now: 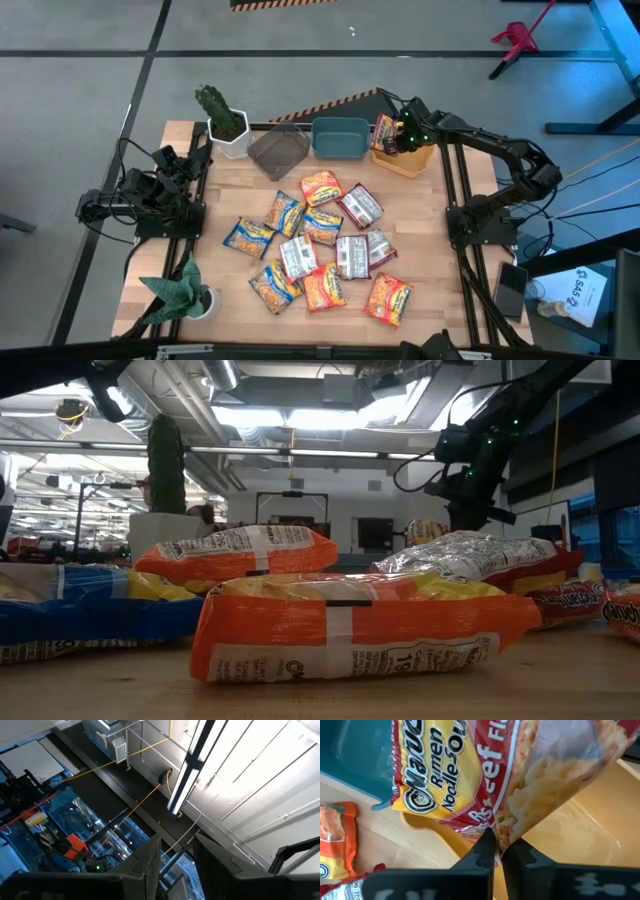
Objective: Sort Maruchan noodles
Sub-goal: Put the red noodle pack into the orange bin
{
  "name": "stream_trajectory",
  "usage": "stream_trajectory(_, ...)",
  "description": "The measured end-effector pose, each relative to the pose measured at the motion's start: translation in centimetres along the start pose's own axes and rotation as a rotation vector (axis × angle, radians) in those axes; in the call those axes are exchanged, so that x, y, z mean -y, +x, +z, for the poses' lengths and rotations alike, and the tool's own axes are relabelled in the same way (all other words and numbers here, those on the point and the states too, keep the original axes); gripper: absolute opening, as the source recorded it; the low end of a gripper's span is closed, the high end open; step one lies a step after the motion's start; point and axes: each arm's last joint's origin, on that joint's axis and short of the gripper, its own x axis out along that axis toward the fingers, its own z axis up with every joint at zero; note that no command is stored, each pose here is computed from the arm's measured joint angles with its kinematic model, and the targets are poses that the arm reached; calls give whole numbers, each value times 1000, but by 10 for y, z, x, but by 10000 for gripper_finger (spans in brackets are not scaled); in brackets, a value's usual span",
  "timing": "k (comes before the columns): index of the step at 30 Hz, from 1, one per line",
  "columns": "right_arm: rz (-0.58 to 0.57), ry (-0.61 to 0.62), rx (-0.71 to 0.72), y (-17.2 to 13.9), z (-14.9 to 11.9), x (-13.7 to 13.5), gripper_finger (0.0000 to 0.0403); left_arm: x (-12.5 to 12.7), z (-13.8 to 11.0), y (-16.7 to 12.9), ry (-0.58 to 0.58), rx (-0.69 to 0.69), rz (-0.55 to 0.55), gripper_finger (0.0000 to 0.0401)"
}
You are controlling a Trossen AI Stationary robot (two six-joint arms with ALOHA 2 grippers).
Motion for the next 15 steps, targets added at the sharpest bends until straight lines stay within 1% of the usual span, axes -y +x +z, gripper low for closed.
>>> stream_trajectory(4, 6, -10, -9, 0, -1, 0, 41, 0, 0, 0, 0, 0, 0, 110)
stream_trajectory(11, -2, -29, -7, 0, -1, 0, 120, 0, 0, 0, 0, 0, 0, 110)
stream_trajectory(15, -1, -58, -4, 0, 0, 0, 146, 0, 0, 0, 10, 0, 1, 110)
